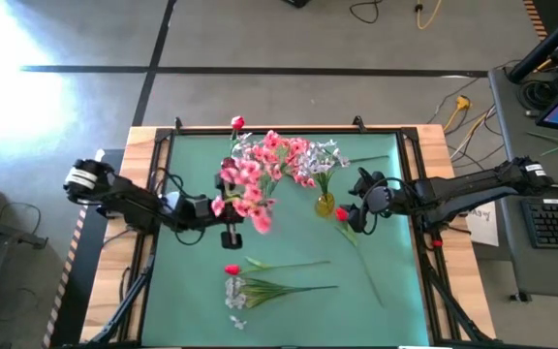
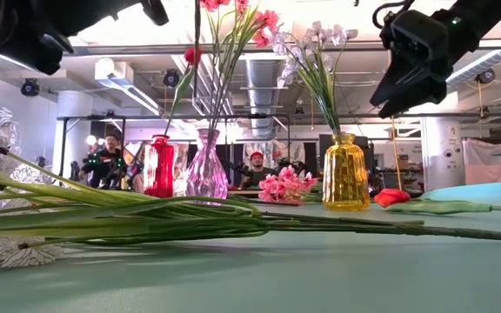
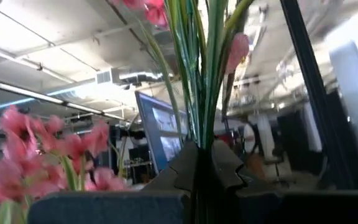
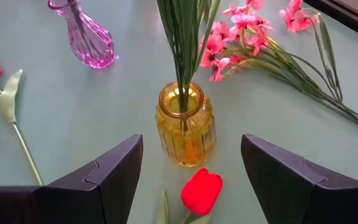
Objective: Sort flowers into vase by color
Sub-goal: Put the left pink flower into the purple vase
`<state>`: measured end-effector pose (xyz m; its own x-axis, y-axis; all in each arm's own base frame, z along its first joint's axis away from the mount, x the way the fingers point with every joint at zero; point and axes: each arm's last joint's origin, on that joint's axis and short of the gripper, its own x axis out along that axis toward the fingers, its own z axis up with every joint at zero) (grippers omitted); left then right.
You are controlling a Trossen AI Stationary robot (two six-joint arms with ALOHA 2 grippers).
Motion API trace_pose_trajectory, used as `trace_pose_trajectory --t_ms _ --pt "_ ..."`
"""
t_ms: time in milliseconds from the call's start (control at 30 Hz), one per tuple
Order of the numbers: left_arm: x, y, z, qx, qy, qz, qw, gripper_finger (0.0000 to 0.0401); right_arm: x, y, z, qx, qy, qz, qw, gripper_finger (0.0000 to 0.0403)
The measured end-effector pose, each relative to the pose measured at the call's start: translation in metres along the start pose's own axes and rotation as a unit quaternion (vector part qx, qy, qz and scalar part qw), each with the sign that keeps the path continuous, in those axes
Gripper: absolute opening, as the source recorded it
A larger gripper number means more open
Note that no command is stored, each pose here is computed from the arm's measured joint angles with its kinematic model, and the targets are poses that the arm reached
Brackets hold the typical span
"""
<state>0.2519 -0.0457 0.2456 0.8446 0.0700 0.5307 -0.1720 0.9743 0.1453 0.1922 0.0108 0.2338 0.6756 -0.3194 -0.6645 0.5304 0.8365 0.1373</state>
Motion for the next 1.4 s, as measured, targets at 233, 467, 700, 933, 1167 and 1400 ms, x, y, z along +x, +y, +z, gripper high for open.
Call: trace_pose_trajectory --t_ms 233,467,700,933,1167,1400 --pt "0.008 -0.003 -0.006 0.023 0.006 0.002 1.0 0.0 0.0 0.001 0.002 0.005 -0.015 0.001 1.0 0.0265" --pt "0.009 0.004 -0.013 0.043 0.017 0.014 0.999 0.0 0.0 0.002 0.004 0.009 -0.022 0.006 1.0 0.0265" --pt "0.011 0.017 -0.019 0.03 0.024 0.036 0.999 0.0 0.0 0.002 0.003 0.012 -0.022 0.006 1.0 0.0265" --pt "0.016 0.023 -0.026 -0.005 0.03 0.049 0.998 0.0 0.003 0.0 0.0 0.026 -0.017 0.002 1.0 0.0265" --pt "0.015 0.023 -0.027 -0.001 0.032 0.049 0.998 0.0 0.003 0.0 -0.001 0.026 -0.016 0.002 1.0 0.0265" --pt "0.015 0.024 -0.028 0.001 0.034 0.05 0.998 0.0 0.003 0.0 -0.001 0.02 -0.016 0.001 1.0 0.0265"
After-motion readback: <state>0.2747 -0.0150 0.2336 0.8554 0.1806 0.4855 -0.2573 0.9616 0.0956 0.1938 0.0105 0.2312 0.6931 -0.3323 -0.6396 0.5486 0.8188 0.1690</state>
